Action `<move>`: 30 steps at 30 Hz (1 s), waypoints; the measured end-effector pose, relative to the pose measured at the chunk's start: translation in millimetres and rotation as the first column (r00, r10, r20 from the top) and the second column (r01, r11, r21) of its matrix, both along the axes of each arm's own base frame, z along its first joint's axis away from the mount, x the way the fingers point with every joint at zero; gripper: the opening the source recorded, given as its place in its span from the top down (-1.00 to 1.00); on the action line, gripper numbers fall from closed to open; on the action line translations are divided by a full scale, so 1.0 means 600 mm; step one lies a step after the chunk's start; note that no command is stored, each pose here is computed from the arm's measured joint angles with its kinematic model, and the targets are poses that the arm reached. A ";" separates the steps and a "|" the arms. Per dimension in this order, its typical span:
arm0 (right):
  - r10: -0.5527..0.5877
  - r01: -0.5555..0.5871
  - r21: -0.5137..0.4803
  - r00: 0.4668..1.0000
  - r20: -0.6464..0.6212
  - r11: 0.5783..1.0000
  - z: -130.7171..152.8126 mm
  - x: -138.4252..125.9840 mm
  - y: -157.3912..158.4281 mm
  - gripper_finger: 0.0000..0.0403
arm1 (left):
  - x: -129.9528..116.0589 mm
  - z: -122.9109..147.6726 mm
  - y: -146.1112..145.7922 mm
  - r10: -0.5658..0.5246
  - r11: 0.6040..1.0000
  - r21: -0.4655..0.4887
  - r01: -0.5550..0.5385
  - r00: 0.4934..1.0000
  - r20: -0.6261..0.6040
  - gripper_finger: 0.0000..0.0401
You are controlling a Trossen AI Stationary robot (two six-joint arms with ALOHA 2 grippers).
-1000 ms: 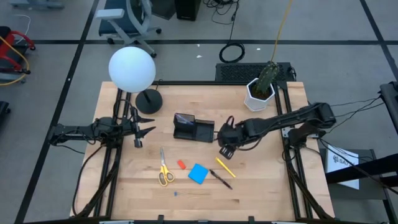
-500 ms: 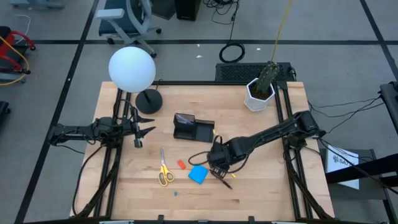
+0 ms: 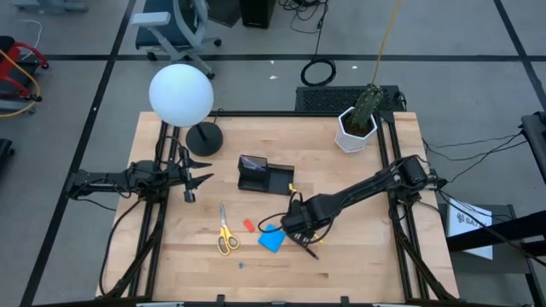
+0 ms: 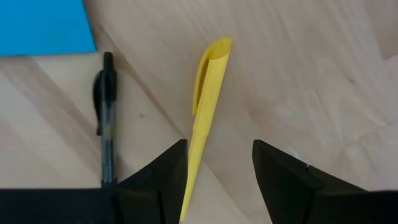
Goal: Pick and place office supplies into organizer
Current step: Put the yellow pen into the desk organizer
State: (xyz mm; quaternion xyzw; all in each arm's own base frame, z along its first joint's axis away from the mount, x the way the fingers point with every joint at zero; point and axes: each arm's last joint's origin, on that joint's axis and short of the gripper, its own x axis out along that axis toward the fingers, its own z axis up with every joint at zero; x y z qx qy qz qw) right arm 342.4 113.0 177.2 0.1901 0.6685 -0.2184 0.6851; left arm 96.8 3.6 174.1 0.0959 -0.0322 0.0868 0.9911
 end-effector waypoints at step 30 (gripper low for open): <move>-0.018 0.014 0.071 0.998 0.055 0.997 -0.067 -0.008 -0.001 0.15 | 0.000 0.000 0.000 0.000 1.000 0.000 0.000 1.000 0.000 0.23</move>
